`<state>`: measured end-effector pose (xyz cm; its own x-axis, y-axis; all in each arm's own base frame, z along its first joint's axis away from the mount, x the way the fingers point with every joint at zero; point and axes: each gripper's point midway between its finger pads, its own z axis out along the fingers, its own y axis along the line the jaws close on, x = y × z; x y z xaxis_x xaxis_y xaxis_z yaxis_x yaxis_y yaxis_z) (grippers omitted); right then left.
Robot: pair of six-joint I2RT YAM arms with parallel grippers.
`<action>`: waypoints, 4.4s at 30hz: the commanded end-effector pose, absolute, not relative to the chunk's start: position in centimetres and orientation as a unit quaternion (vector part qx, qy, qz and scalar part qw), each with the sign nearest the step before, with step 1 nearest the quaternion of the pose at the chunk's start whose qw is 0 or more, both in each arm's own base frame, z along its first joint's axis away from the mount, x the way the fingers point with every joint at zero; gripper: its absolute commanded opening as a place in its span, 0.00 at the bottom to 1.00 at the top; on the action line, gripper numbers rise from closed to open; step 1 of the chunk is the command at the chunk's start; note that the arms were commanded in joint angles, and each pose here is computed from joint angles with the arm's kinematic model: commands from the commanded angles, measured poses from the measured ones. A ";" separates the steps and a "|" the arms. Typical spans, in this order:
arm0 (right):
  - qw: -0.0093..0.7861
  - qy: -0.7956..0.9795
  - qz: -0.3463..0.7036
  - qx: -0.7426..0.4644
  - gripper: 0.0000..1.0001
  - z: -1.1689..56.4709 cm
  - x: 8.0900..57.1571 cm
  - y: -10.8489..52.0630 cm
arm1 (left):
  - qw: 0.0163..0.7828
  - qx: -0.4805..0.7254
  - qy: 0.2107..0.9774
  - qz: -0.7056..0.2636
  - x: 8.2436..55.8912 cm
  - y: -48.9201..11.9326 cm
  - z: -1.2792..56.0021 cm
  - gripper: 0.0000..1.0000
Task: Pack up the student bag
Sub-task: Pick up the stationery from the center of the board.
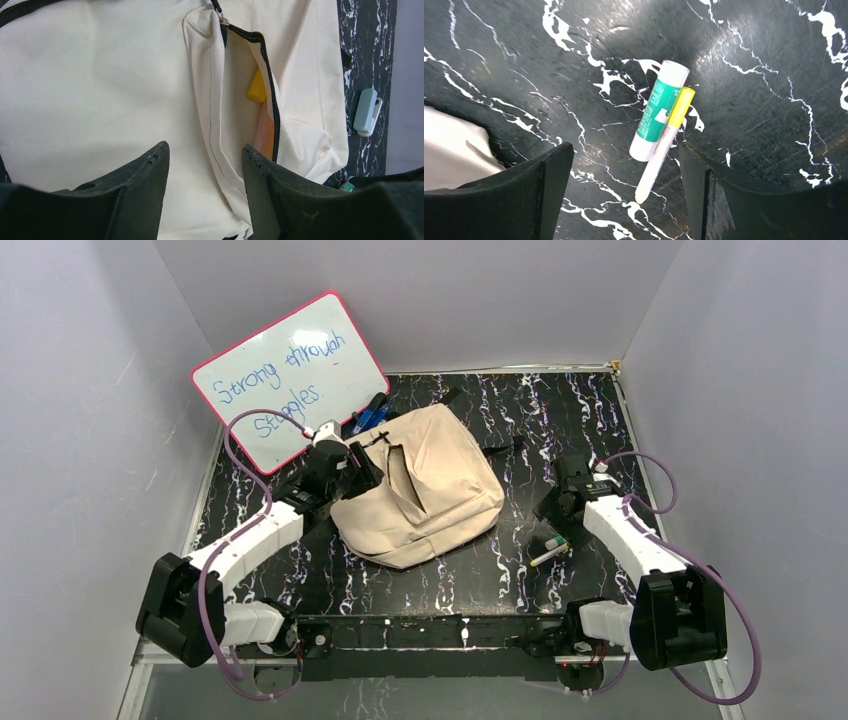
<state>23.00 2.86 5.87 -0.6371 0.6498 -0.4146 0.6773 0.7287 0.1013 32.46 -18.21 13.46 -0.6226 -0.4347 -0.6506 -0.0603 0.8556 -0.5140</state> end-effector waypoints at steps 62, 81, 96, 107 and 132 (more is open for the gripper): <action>0.225 0.933 0.004 0.280 0.00 6.6 23.4 3.8 | 0.423 -0.150 0.864 -0.229 32.2 -17.3 13.7 0.52; 0.358 0.845 0.372 -0.140 0.00 21.6 29.3 25.5 | 0.397 -0.055 0.815 -0.418 32.4 -24.8 22.1 0.62; 0.356 0.772 0.476 -0.226 0.00 24.5 27.9 33.0 | 0.363 -0.033 0.779 -0.510 31.0 -27.3 23.4 0.65; 0.335 0.754 0.516 -0.230 0.00 25.4 27.0 35.0 | 0.353 -0.033 0.788 -0.504 31.6 -27.7 21.9 0.56; 0.358 0.789 0.445 -0.228 0.55 23.6 28.9 34.5 | 0.374 -0.057 0.819 -0.432 32.8 -25.6 20.8 0.00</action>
